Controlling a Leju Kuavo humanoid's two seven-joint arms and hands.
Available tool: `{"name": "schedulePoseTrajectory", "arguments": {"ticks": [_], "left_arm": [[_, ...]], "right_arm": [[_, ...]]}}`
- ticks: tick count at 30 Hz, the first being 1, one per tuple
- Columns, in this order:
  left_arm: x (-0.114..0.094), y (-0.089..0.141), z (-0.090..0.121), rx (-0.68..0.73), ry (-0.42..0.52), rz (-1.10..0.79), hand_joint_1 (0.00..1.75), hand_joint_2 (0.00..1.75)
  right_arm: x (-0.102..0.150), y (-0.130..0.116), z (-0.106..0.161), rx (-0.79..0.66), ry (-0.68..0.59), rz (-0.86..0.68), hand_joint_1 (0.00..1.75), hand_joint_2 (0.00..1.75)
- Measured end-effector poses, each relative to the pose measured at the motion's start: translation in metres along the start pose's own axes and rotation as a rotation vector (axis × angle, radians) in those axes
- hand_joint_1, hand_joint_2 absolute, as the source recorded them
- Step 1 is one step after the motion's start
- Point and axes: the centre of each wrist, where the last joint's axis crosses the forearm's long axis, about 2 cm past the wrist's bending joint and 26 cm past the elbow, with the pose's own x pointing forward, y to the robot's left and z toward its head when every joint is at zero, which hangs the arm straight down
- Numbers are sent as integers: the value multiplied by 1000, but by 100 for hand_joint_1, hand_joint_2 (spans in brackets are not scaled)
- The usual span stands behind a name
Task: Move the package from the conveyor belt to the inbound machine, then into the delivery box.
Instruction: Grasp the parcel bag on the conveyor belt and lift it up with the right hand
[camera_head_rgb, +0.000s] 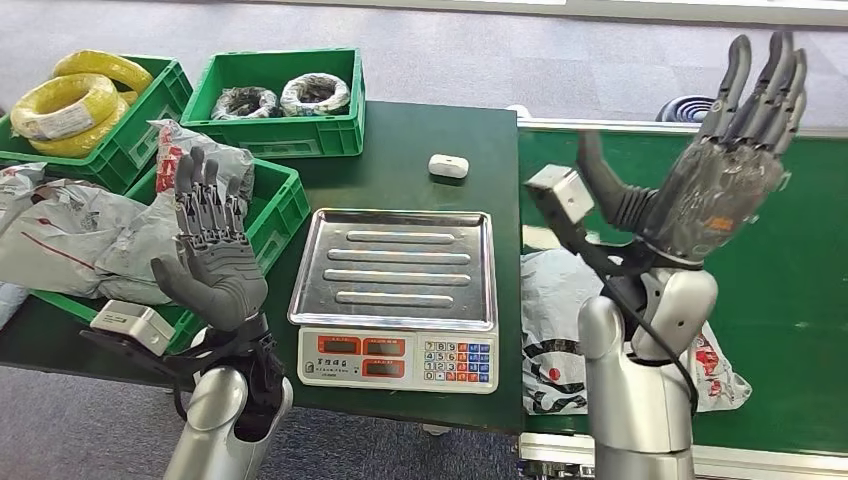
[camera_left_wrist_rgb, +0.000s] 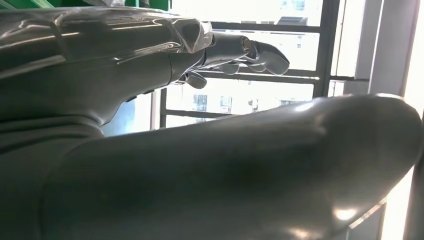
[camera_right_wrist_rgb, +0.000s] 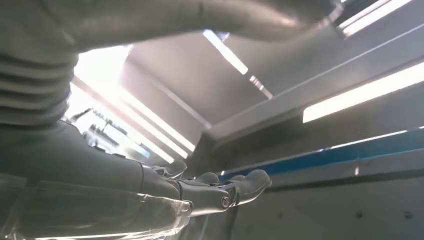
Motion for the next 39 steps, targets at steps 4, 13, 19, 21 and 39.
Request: {"name": "schedulePoseTrajectory", "arguments": {"ticks": [4, 13, 19, 21, 39], "left_arm": [[1, 5, 10, 16, 22, -14, 0, 0], [5, 19, 31, 38, 68, -23, 0, 0], [10, 28, 40, 48, 79, -43, 0, 0], [12, 32, 42, 49, 78, -46, 0, 0], [15, 45, 43, 18, 71, -43, 0, 0]], "right_arm": [[-60, 17, -27, 7, 60, 143, 0, 175], [-185, 25, -43, 126, 237, 385, 0, 175], [-236, 36, -32, 468, 481, 384, 0, 175], [-243, 43, -23, 667, 581, 317, 0, 175], [-237, 68, 47, 1346, 789, -183, 0, 175]]}}
